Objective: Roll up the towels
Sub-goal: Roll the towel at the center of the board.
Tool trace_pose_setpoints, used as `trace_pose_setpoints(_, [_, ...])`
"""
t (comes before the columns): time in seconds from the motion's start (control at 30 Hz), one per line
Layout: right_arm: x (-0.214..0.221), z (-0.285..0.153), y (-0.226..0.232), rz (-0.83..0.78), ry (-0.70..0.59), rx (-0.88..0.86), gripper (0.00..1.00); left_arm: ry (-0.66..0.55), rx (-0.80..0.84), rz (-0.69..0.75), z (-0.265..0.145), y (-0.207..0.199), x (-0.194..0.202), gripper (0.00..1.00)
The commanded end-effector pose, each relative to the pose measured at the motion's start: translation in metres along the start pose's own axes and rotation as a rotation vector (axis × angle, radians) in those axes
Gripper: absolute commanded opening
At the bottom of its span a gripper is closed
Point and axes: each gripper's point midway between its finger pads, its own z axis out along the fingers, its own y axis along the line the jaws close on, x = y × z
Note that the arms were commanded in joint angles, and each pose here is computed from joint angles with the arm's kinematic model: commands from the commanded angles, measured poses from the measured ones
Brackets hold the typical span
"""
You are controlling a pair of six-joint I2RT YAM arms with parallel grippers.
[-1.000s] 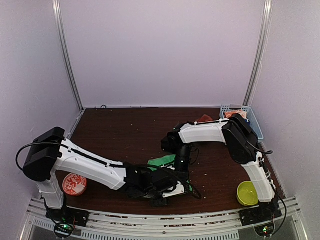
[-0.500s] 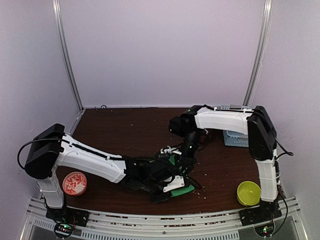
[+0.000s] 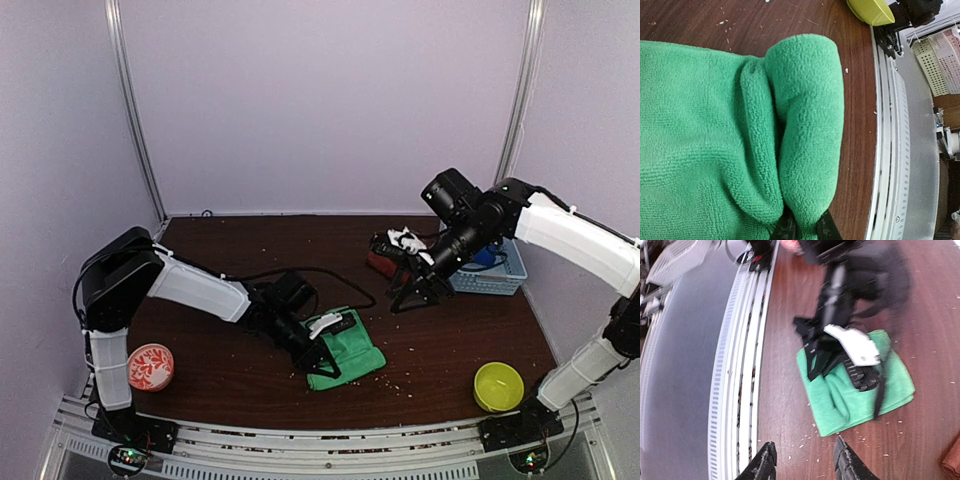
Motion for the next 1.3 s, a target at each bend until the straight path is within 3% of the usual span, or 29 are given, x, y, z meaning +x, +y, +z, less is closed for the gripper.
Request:
trace_pose_setpoints(0.0, [0.023,0.031,0.018,-0.131,0.086,0.008,0.39,0.038,0.093,-0.078,0.01,-0.002,0.011,0.09])
trace_pose_setpoints(0.13, [0.057,0.073,0.026,-0.222,0.239,0.073,0.38,0.05,0.092,-0.109,0.013,0.007,0.015,0.09])
trace_pose_setpoints(0.23, [0.067,0.097,-0.001,-0.315,0.321,0.313,0.41,0.057,0.095,-0.127,0.015,0.011,0.018,0.09])
trace_pose_setpoints(0.37, [0.062,0.116,-0.011,-0.43,0.336,0.432,0.43,0.076,0.081,-0.149,0.017,0.017,0.022,0.09])
trace_pose_setpoints(0.63, [0.081,0.152,-0.018,-0.49,0.389,0.42,0.48,0.103,0.066,-0.165,0.018,0.022,0.028,0.1])
trace_pose_setpoints(0.83, [0.113,0.18,-0.013,-0.495,0.473,0.311,0.49,0.107,0.057,-0.157,0.018,0.023,0.025,0.12])
trace_pose_setpoints(0.9, [0.12,0.185,-0.014,-0.486,0.491,0.306,0.45,0.111,0.053,-0.154,0.018,0.024,0.026,0.12])
trace_pose_setpoints(1.07, [0.128,0.19,-0.006,-0.462,0.514,0.24,0.09,0.108,0.017,-0.134,0.01,0.025,0.022,0.22])
trace_pose_setpoints(1.17, [0.13,0.189,0.012,-0.434,0.519,0.131,0.05,0.066,-0.097,-0.085,-0.013,0.027,0.006,0.39])
trace_pose_setpoints(1.27, [0.136,0.187,0.029,-0.366,0.557,0.03,0.05,0.0,-0.276,-0.065,-0.053,0.035,-0.013,0.5])
